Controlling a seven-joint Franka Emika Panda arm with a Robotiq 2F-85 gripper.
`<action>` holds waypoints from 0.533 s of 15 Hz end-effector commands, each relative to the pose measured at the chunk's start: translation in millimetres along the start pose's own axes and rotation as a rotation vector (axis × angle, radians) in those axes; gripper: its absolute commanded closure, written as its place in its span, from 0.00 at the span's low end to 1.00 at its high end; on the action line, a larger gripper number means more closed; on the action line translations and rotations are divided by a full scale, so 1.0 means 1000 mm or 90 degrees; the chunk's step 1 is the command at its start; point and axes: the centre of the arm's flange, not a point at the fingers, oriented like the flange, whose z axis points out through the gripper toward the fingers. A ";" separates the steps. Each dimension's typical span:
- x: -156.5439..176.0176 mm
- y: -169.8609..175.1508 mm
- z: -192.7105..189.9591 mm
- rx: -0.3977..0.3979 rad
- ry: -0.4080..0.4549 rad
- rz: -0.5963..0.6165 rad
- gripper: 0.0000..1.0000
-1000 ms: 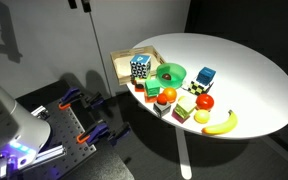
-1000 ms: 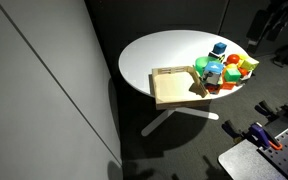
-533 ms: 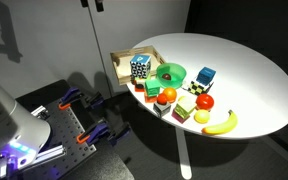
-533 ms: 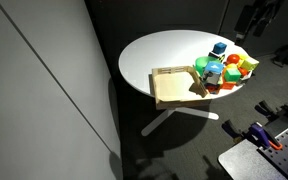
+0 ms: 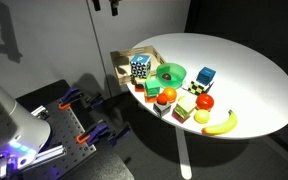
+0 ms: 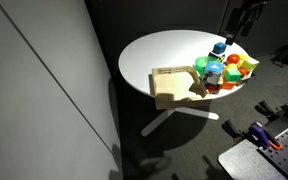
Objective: Pick up the block with a number image and drop it in the wooden tray
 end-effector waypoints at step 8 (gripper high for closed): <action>0.010 0.010 0.010 -0.003 -0.012 -0.031 0.00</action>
